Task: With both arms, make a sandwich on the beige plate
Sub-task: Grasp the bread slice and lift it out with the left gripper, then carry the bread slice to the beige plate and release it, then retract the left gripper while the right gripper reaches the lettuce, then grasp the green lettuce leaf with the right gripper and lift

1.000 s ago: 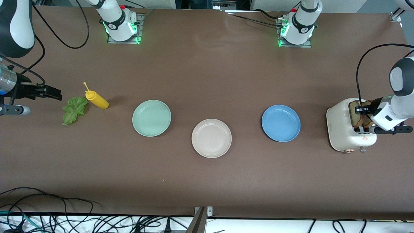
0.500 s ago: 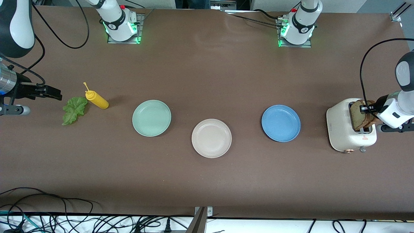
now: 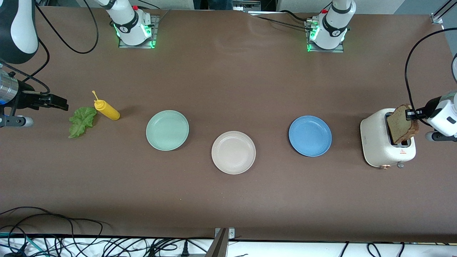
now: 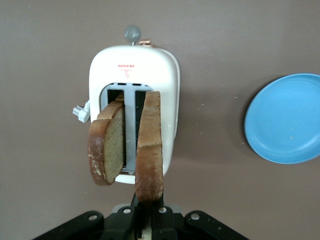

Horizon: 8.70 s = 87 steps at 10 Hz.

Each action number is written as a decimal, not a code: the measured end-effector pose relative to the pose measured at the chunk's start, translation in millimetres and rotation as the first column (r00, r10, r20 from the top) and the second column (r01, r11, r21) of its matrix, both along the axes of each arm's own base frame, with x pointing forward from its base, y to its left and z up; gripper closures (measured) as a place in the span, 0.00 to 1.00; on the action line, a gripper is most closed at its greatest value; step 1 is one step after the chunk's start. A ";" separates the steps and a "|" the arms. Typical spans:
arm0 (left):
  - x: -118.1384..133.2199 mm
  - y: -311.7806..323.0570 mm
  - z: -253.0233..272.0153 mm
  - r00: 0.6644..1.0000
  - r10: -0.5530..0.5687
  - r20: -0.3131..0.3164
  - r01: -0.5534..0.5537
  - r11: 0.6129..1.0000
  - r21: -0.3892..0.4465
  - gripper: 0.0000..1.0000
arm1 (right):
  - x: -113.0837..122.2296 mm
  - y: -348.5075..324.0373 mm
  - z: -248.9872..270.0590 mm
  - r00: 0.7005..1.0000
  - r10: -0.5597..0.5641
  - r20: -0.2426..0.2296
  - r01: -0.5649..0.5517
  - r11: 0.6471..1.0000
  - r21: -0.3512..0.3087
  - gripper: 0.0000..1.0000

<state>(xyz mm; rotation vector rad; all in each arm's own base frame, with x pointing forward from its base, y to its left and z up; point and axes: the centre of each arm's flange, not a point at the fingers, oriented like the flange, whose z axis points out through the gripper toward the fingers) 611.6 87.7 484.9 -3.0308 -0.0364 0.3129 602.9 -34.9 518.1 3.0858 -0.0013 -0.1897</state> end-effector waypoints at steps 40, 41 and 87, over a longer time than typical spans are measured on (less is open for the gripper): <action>73.9 -344.8 -234.3 0.988 -0.091 0.121 0.152 0.584 -0.797 0.00 | 0.0 -4.8 -0.2 1.000 -0.012 0.001 0.012 1.000 0.008 0.00; 74.4 -341.4 -214.6 0.987 -0.108 0.116 0.158 0.640 -0.752 0.00 | 0.2 -7.2 -1.4 1.000 -0.016 -0.001 0.016 1.000 0.008 0.00; -41.5 -135.2 102.4 0.992 -0.064 0.110 0.076 0.991 -0.114 0.00 | -67.2 -122.5 -336.4 0.990 -0.016 -0.143 0.004 0.997 -0.079 0.77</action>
